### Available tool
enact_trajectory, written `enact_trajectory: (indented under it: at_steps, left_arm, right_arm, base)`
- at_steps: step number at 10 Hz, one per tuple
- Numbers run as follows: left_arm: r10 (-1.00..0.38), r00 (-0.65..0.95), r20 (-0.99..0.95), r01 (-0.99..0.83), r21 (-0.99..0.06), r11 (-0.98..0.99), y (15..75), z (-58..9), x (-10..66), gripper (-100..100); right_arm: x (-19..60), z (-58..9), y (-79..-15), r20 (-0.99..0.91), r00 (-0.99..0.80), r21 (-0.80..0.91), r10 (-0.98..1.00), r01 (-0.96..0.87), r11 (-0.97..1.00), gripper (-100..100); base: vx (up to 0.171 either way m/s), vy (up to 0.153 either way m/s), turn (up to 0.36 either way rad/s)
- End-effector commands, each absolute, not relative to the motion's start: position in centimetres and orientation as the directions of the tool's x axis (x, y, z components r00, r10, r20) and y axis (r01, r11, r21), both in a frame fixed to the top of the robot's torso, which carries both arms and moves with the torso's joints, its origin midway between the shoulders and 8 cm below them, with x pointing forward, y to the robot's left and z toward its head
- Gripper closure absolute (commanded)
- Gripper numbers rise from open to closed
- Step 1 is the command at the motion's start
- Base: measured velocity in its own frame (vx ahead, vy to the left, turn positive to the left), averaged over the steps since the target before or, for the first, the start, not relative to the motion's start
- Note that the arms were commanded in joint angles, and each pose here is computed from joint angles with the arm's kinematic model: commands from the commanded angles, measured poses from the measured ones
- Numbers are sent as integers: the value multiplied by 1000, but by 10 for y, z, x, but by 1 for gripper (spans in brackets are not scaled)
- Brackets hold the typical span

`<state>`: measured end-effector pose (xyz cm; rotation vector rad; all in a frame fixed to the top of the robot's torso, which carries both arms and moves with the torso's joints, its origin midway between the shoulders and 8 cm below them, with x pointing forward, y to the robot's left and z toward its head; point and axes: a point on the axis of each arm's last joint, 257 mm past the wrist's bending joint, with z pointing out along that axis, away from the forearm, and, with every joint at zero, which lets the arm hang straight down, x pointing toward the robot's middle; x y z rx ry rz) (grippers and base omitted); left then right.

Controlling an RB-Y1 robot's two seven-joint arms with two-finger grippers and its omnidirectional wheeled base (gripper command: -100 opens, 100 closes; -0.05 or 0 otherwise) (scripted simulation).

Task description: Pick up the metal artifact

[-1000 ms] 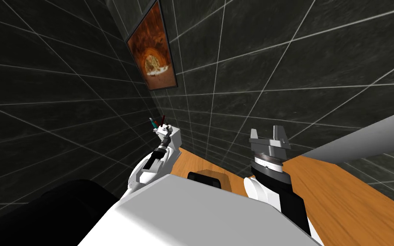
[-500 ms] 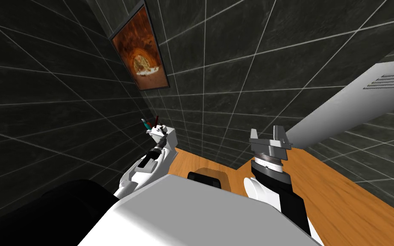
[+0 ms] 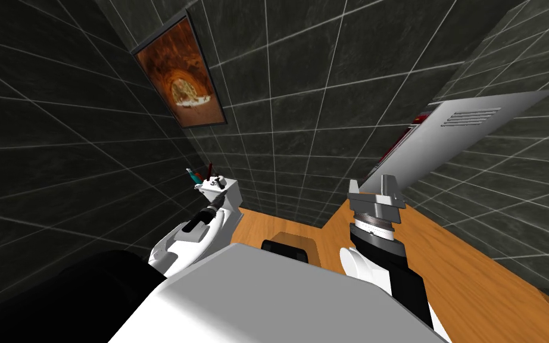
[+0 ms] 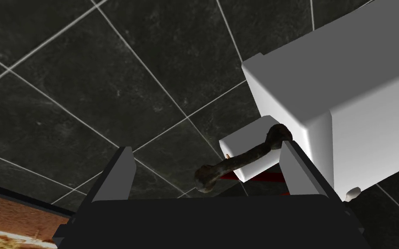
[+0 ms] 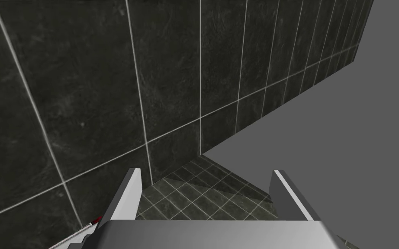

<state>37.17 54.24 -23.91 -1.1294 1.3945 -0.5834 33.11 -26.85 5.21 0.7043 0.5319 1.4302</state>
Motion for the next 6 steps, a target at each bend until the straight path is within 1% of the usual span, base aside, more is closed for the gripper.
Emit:
enact_trajectory:
  at_steps: [1, 2, 3, 5, 6]
  left_arm:
    - [-863, 156, -481, -328, -849, 414, 564, -243, 364, -100]
    - [-855, 157, -494, -360, -835, 417, 578, -247, 359, -100]
    - [-851, 151, -503, -359, -830, 427, 580, -244, 360, -100]
    - [-830, 141, -540, -412, -795, 447, 607, -244, 351, -100]
    - [-827, 137, -546, -411, -791, 454, 608, -242, 352, -100]
  right_arm:
    - [331, 52, -269, 81, 85, 715, 993, -699, 2, 0]
    - [331, 52, -269, 81, 85, 715, 993, -699, 2, 0]
    - [331, 52, -269, 81, 85, 715, 993, -699, 2, 0]
    - [331, 52, -269, 81, 85, 715, 993, -699, 2, 0]
    - [331, 52, -269, 81, 85, 715, 993, -699, 2, 0]
  base:
    - [-31, -9, -83]
    - [-34, -17, -181]
    - [-22, -8, -60]
    - [-15, 5, -105]
    - [-11, 14, -75]
